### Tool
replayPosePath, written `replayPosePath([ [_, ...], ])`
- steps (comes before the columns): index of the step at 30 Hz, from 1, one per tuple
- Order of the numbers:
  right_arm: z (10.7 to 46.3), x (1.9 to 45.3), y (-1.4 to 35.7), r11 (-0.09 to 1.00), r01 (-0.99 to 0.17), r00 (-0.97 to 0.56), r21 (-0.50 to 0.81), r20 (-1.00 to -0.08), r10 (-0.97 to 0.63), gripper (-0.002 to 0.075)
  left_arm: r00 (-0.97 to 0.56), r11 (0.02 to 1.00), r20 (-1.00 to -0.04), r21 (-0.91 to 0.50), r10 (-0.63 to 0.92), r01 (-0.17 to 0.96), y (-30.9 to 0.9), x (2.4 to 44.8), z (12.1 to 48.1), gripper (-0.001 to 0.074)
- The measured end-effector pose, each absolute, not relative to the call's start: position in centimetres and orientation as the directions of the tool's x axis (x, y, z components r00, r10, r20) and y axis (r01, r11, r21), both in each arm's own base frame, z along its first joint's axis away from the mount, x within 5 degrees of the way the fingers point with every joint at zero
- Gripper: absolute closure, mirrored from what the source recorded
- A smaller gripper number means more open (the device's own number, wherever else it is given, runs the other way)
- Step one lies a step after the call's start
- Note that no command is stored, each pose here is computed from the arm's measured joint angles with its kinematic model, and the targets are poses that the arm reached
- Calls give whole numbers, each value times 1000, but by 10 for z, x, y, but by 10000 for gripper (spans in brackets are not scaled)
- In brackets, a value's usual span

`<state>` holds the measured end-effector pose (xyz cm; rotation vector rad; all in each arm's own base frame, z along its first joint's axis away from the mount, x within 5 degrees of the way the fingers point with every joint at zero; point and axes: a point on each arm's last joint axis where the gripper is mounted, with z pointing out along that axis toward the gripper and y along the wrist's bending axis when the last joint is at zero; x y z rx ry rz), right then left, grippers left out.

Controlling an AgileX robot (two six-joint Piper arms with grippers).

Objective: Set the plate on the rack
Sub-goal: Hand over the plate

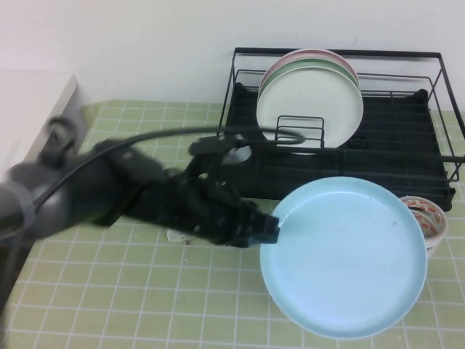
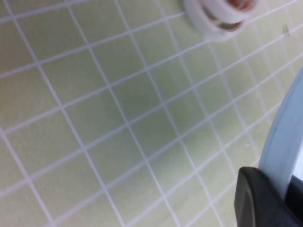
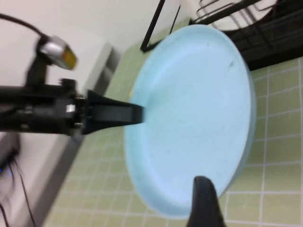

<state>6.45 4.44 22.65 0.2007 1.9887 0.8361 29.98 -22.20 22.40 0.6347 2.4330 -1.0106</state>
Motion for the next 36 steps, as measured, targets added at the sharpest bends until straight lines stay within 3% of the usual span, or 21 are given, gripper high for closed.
replayPosePath([
  [5, 270, 106, 46, 811, -324, -609, 488, -763, 216, 288, -752, 621, -645, -537, 135, 571, -198, 261, 243, 731],
  [10, 303, 162, 52, 724, -543, -641, 425, -767, -31, 287, -702, 598, -708, -531, 77, 601, -182, 234, 258, 731],
  [14, 307, 210, 54, 614, -655, -645, 440, -750, -150, 287, -681, 592, -731, -531, 41, 606, -177, 225, 263, 731],
  [21, 273, 263, 82, 431, -697, -709, 573, -642, -291, 295, -676, 603, -737, -528, 26, 598, -176, 226, 263, 731],
  [24, 260, 266, 100, 385, -716, -697, 582, -622, -356, 364, -671, 628, -742, -512, 20, 586, -174, 228, 262, 731],
  [28, 253, 269, 113, 406, -736, -675, 542, -636, -375, 568, -662, 666, -749, -492, 5, 561, -171, 232, 261, 729],
  [29, 253, 271, 113, 419, -740, -668, 526, -645, -371, 567, -662, 670, -750, -490, 2, 557, -171, 232, 261, 725],
  [32, 253, 274, 113, 429, -767, -632, 477, -675, -380, 573, -659, 675, -753, -487, -2, 554, -170, 233, 261, 667],
  [36, 256, 276, 113, 406, -812, -571, 419, -714, -406, 574, -655, 692, -756, -477, -7, 542, -169, 234, 261, 438],
])
